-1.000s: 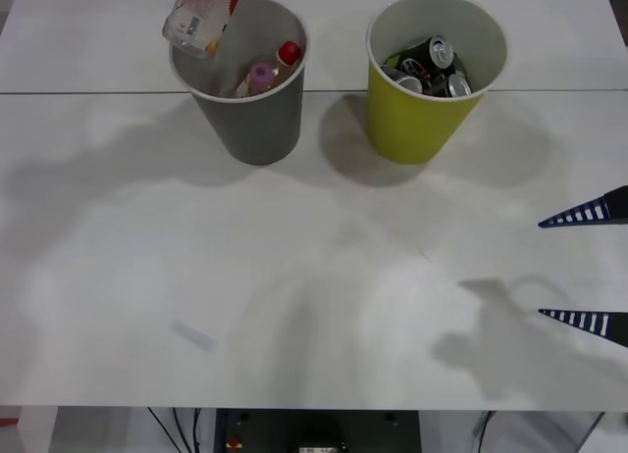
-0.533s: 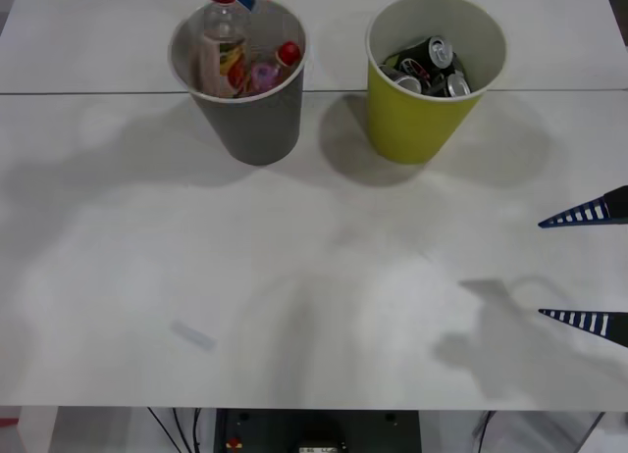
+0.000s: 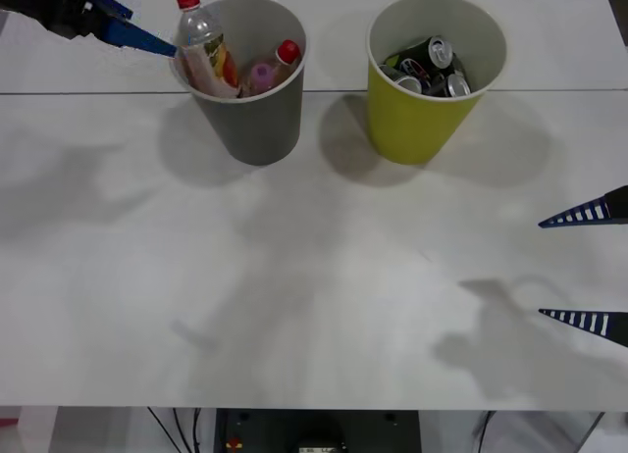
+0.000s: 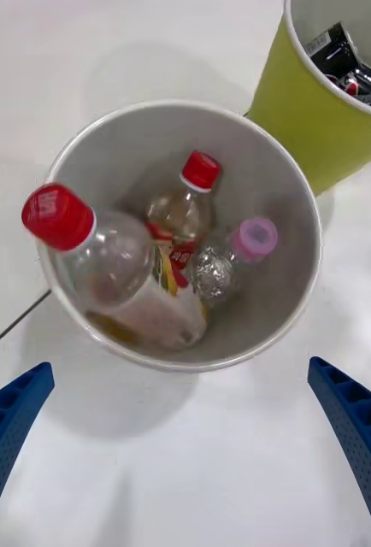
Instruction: Put the can into the green bin and the plastic bottle into the gray bin
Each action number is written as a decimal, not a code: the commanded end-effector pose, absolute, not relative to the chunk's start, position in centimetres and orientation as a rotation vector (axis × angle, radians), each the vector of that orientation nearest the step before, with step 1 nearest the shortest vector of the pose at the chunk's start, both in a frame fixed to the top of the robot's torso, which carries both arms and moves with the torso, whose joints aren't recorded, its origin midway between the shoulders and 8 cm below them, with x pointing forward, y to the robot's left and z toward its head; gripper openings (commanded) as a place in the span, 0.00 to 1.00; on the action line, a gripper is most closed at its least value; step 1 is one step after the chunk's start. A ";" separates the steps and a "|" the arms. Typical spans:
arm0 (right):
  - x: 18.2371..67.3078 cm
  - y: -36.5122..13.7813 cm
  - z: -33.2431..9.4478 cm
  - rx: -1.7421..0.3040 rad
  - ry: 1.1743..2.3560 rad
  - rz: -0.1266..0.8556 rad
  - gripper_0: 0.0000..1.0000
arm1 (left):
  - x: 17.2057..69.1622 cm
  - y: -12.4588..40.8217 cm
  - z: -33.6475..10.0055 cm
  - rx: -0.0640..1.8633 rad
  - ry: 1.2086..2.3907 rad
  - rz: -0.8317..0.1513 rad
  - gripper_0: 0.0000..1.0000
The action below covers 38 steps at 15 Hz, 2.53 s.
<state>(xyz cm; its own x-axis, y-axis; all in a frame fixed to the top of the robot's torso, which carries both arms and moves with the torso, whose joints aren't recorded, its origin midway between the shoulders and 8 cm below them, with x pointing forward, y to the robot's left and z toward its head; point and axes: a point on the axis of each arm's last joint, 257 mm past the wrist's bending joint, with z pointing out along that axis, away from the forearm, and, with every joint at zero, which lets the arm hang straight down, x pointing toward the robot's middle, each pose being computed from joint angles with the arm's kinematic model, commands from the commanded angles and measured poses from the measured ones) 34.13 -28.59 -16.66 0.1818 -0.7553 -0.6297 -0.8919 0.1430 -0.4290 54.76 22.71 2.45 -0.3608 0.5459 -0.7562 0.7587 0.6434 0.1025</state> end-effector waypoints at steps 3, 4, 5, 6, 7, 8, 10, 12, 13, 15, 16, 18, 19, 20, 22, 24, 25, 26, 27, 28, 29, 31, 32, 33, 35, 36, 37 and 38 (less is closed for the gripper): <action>34.1 -28.6 -16.7 -1.634 1.596 0.209 1.00 | 49.9 27.2 -1.0 1.133 1.954 -0.268 1.00; 34.1 -28.6 -16.7 -1.634 1.596 0.209 1.00 | 49.1 27.7 -1.6 1.158 1.934 -0.254 1.00; 34.1 -28.6 -16.7 -1.634 1.596 0.209 1.00 | 48.5 28.3 -2.3 1.191 1.917 -0.230 1.00; 34.1 -28.6 -16.7 -1.634 1.596 0.209 1.00 | 47.7 29.0 -3.2 1.240 1.889 -0.196 1.00; 34.1 -28.6 -16.7 -1.634 1.596 0.209 1.00 | 47.0 29.4 -3.8 1.283 1.863 -0.165 1.00; 34.1 -28.6 -16.7 -1.634 1.596 0.209 1.00 | 46.4 29.8 -4.6 1.331 1.840 -0.138 1.00; 34.1 -28.6 -16.7 -1.634 1.596 0.209 1.00 | 45.0 30.3 -5.9 1.405 1.798 -0.110 1.00; 34.1 -28.6 -16.7 -1.634 1.596 0.209 1.00 | 43.6 30.6 -7.4 1.465 1.760 -0.126 1.00; 34.1 -28.6 -16.7 -1.634 1.596 0.209 1.00 | 42.9 30.6 -8.1 1.489 1.742 -0.142 1.00; 34.1 -28.6 -16.7 -1.634 1.596 0.209 1.00 | 41.8 30.8 -9.2 1.525 1.713 -0.162 1.00; 34.1 -28.6 -16.7 -1.634 1.596 0.209 1.00 | 41.1 30.9 -9.8 1.543 1.697 -0.175 1.00; 34.1 -28.6 -16.7 -1.634 1.596 0.209 1.00 | 40.0 30.8 -10.8 1.580 1.663 -0.196 1.00; 34.1 -28.6 -16.7 -1.634 1.596 0.209 1.00 | 39.5 30.9 -11.3 1.597 1.645 -0.204 1.00; 34.1 -28.6 -16.7 -1.634 1.596 0.209 1.00 | 38.9 30.9 -11.7 1.603 1.632 -0.219 1.00; 34.1 -28.6 -16.7 -1.634 1.596 0.209 1.00 | 37.9 30.9 -12.6 1.588 1.601 -0.248 1.00; 34.1 -28.6 -16.7 -1.634 1.596 0.209 1.00 | 37.0 30.6 -13.9 1.579 1.571 -0.266 1.00; 34.1 -28.6 -16.7 -1.634 1.596 0.209 1.00 | 36.7 30.6 -14.5 1.581 1.555 -0.266 1.00; 34.1 -28.6 -16.7 -1.634 1.596 0.209 1.00 | 36.4 30.4 -15.1 1.584 1.539 -0.266 1.00; 34.1 -28.6 -16.7 -1.634 1.596 0.209 1.00 | 36.2 30.3 -15.6 1.580 1.535 -0.271 1.00; 34.1 -28.6 -16.7 -1.634 1.596 0.209 1.00 | 35.8 30.2 -15.9 1.583 1.533 -0.276 1.00; 34.1 -28.6 -16.7 -1.634 1.596 0.209 1.00 | 35.6 30.2 -16.1 1.594 1.528 -0.273 1.00; 34.1 -28.6 -16.7 -1.634 1.596 0.209 1.00 | 34.9 30.2 -16.3 1.612 1.522 -0.264 1.00; 34.1 -28.6 -16.7 -1.634 1.596 0.209 1.00 | 34.6 30.1 -16.5 1.620 1.522 -0.266 1.00; 34.1 -28.6 -16.7 -1.634 1.596 0.209 1.00 | 34.4 30.0 -16.7 1.626 1.520 -0.265 1.00; 34.1 -28.6 -16.7 -1.634 1.596 0.209 1.00 | 33.8 30.2 -16.9 1.637 1.522 -0.259 1.00; 34.1 -28.6 -16.7 -1.634 1.596 0.209 1.00 | 33.5 30.0 -17.0 1.642 1.520 -0.262 1.00; 34.1 -28.6 -16.7 -1.634 1.596 0.209 1.00 | 33.4 30.1 -17.0 1.644 1.522 -0.260 1.00; 34.1 -28.6 -16.7 -1.634 1.596 0.209 1.00 | 33.2 30.4 -17.3 1.643 1.533 -0.259 1.00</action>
<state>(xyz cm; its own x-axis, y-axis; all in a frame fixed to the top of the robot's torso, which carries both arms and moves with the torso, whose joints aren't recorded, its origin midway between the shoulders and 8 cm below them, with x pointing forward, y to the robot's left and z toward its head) 34.13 -28.58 -16.66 0.1819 -0.7553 -0.6297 -0.8919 0.1429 -0.4290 33.29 30.18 -17.10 0.2318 0.7146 -0.6600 0.8931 0.1125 0.4355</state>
